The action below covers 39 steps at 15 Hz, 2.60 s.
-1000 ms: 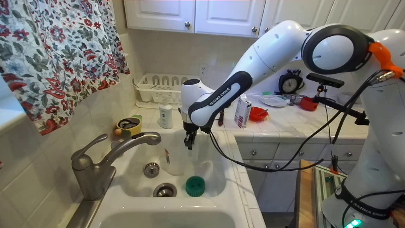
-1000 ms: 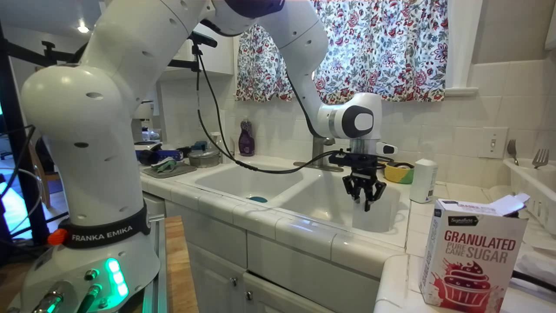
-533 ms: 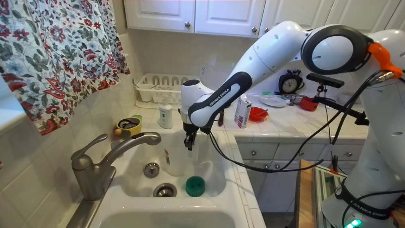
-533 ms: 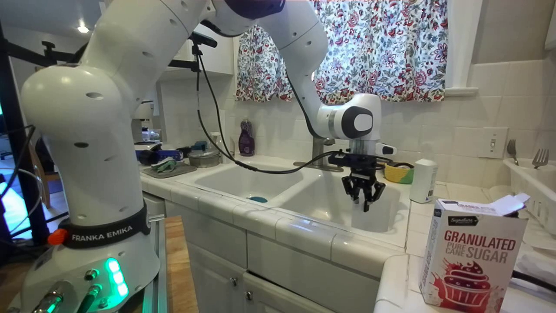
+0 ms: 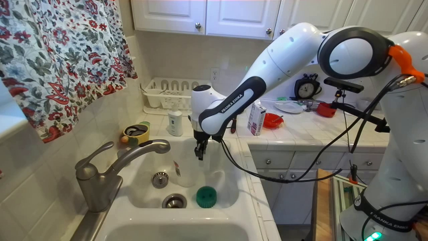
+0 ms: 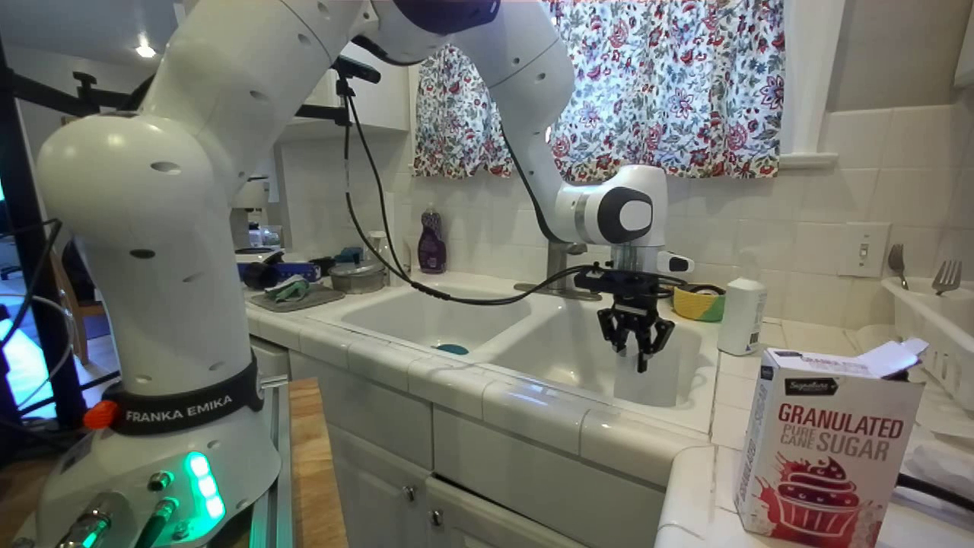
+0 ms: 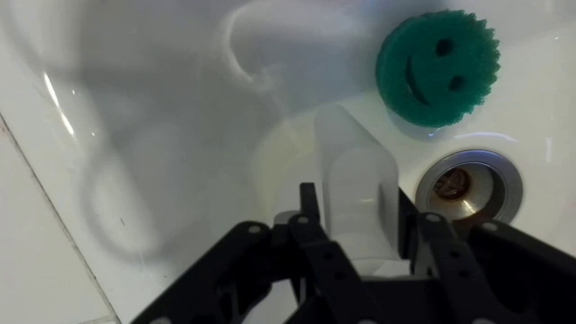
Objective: Pick up the jar and put it in the sink
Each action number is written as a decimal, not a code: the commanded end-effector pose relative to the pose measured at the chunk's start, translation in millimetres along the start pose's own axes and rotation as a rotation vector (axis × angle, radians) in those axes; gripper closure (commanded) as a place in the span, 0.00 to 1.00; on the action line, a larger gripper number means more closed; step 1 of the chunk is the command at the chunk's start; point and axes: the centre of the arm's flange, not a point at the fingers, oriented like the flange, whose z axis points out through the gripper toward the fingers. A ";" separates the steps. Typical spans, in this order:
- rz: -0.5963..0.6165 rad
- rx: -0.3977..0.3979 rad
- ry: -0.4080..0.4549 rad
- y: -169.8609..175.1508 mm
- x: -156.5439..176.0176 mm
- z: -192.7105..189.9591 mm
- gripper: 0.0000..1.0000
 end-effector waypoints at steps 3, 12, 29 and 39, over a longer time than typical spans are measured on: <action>0.001 0.000 -0.010 -0.3 1.2 -6.4 0.11; 0.139 0.037 -0.006 -5.4 2.4 -60.1 0.00; 0.764 0.071 0.217 18.2 37.6 -206.2 0.00; 0.494 0.118 0.153 39.9 -6.7 -276.9 0.00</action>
